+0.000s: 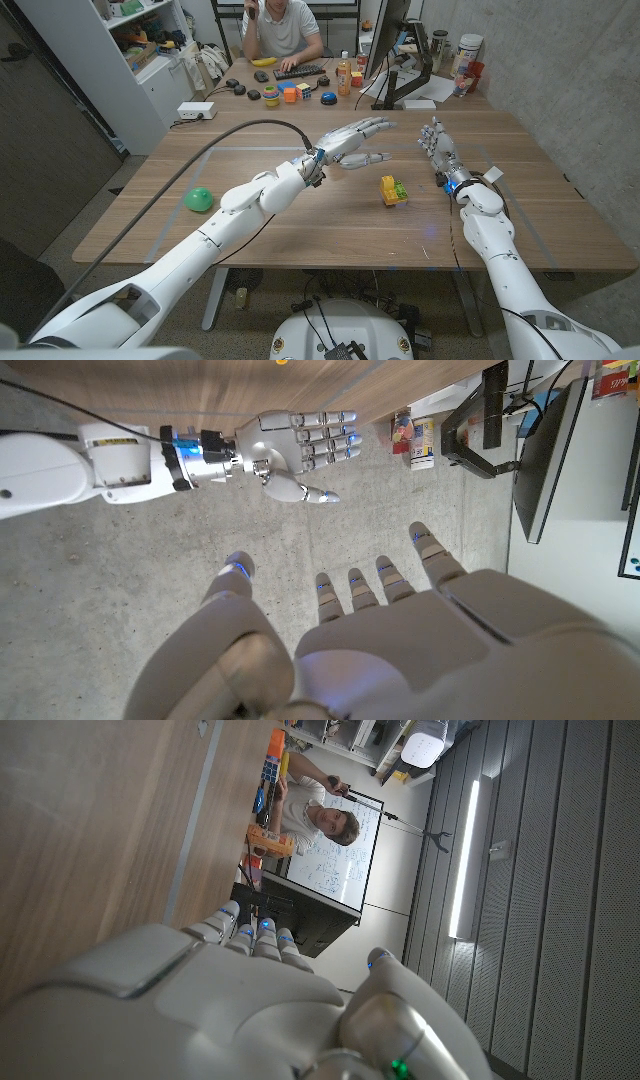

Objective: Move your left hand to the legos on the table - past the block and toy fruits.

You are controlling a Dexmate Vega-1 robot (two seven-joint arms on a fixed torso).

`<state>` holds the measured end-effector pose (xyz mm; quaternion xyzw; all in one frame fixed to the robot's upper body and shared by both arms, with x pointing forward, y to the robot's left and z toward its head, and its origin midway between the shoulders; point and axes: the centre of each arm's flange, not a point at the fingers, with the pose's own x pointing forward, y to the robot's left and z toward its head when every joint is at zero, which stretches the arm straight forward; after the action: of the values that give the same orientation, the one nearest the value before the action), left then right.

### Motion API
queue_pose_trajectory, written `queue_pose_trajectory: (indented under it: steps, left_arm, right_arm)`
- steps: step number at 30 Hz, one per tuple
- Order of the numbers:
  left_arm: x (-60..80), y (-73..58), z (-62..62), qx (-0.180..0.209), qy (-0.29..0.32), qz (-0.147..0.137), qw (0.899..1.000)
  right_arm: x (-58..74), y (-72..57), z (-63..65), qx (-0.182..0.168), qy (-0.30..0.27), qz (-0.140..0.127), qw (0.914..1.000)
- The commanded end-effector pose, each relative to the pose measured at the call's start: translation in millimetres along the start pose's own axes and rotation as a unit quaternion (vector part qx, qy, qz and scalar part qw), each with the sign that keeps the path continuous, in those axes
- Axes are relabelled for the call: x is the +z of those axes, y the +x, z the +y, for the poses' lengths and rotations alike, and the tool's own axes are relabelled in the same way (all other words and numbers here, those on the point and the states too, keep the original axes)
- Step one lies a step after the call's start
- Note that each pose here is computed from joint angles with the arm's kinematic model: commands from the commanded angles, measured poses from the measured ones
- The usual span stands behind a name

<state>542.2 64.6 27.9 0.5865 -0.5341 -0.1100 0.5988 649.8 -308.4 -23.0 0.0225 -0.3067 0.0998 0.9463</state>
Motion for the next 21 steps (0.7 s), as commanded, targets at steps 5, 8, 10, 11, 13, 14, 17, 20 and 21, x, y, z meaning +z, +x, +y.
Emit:
queue_pose_trajectory:
  steps: [5, 8, 10, 11, 13, 14, 17, 20, 21]
  left_arm:
    - [-3.4, 16.5, -27.7, -0.072, 0.082, 0.017, 0.994]
    - [-6.0, 20.9, -35.4, -0.082, 0.085, 0.018, 0.993]
    - [-6.8, 23.8, -40.0, -0.087, 0.087, 0.017, 0.992]
    - [-6.9, 25.0, -42.4, -0.087, 0.087, 0.015, 0.992]
    - [-7.2, 27.7, -46.6, -0.091, 0.085, 0.013, 0.992]
    - [-6.9, 29.1, -48.7, -0.094, 0.087, 0.011, 0.992]
    - [-6.3, 32.5, -54.7, -0.095, 0.087, 0.005, 0.992]
    - [-3.5, 36.7, -59.2, -0.098, 0.09, -0.003, 0.991]
    - [-2.6, 37.9, -60.6, -0.099, 0.09, -0.006, 0.991]
  right_arm:
    - [3.4, -3.6, -1.9, -0.001, 0.001, -0.008, 1.0]
    - [3.9, -4.5, -2.4, -0.001, 0.001, -0.009, 1.0]
    - [4.1, -5.2, -2.9, 0.0, 0.0, -0.01, 0.9999]
    - [4.1, -5.5, -3.2, -0.001, 0.002, -0.01, 0.9999]
    - [4.3, -6.1, -3.7, -0.001, 0.001, -0.011, 0.9999]
    - [4.3, -6.4, -3.9, -0.001, 0.001, -0.012, 0.9999]
    - [4.3, -6.9, -4.8, -0.001, 0.001, -0.012, 0.9999]
    - [3.9, -7.1, -5.4, -0.003, 0.004, -0.012, 0.9999]
    - [3.8, -7.0, -5.5, -0.001, 0.001, -0.012, 0.9999]
